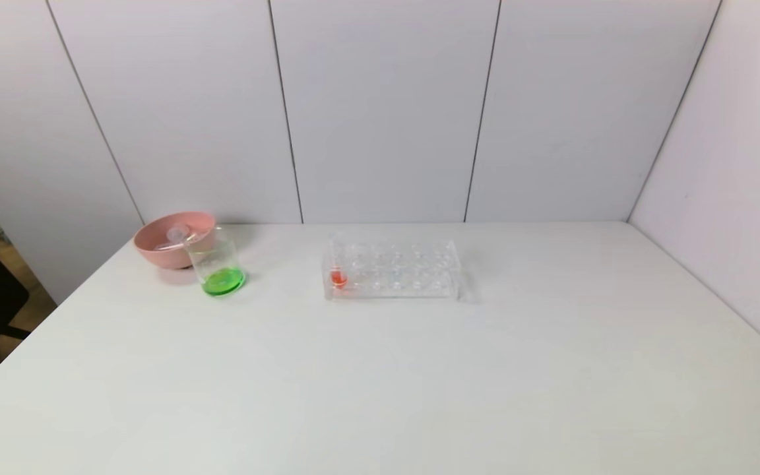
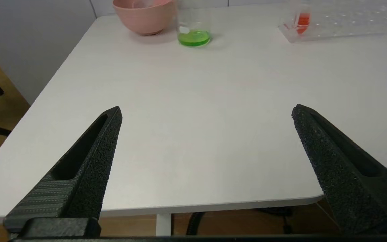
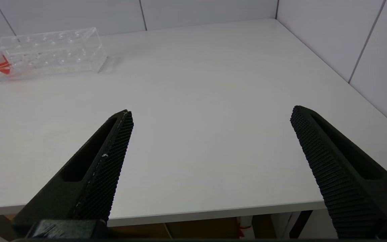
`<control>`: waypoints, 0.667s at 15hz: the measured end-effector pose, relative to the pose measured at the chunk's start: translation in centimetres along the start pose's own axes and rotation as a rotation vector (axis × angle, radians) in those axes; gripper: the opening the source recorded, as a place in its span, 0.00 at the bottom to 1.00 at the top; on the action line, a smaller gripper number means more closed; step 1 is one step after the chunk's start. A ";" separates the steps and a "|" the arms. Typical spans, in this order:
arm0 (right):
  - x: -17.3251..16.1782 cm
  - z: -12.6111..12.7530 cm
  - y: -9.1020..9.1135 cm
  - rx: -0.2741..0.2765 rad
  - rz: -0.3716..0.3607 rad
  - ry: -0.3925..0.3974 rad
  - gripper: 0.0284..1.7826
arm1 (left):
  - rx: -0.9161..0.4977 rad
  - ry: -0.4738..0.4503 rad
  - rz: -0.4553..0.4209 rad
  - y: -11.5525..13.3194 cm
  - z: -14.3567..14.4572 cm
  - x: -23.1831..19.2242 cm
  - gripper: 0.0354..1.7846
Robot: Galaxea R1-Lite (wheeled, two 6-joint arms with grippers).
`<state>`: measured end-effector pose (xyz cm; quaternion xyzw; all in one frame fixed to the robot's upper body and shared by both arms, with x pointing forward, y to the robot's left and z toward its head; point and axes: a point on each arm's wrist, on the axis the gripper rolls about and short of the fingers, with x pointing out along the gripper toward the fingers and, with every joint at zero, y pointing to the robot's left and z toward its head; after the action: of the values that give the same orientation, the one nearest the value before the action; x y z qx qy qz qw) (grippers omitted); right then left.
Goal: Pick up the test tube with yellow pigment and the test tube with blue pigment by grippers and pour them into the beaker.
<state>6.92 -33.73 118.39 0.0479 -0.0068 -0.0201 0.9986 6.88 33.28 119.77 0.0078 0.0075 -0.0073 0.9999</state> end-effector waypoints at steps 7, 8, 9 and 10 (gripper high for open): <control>0.0 0.0 0.0 0.000 -0.001 0.000 0.96 | -0.108 -0.031 0.048 0.1 -1.4 0.0 0.99; 0.0 0.0 0.0 0.000 0.000 0.000 0.96 | -0.109 -0.031 0.049 0.1 -1.4 0.0 0.99; 0.0 0.0 0.0 0.000 0.000 0.000 0.96 | -0.109 -0.031 0.049 0.1 -1.4 0.0 0.99; 0.0 0.0 0.0 0.000 0.000 0.000 0.96 | -0.109 -0.031 0.048 0.1 -1.4 0.0 0.99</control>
<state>6.92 -33.73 118.39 0.0482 -0.0068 -0.0201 0.9986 6.90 33.41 118.38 -0.0464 -0.0076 0.0172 0.9987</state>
